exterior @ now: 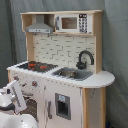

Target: Play with the kitchen

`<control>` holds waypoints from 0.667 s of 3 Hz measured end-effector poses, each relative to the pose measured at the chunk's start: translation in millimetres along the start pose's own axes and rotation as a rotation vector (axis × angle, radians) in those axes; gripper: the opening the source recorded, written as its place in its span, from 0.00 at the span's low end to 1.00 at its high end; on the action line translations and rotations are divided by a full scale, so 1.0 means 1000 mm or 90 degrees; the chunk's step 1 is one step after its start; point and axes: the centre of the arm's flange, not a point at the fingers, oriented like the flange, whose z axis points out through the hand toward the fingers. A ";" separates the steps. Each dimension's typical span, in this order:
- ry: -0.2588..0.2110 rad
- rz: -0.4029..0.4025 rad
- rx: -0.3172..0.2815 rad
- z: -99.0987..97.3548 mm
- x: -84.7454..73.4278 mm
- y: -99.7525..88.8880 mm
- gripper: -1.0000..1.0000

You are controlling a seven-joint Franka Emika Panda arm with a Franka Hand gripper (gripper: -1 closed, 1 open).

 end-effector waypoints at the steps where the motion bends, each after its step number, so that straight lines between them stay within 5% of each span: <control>1: 0.003 0.057 -0.001 0.002 -0.002 -0.011 1.00; 2: 0.006 0.106 0.001 0.003 -0.001 -0.022 1.00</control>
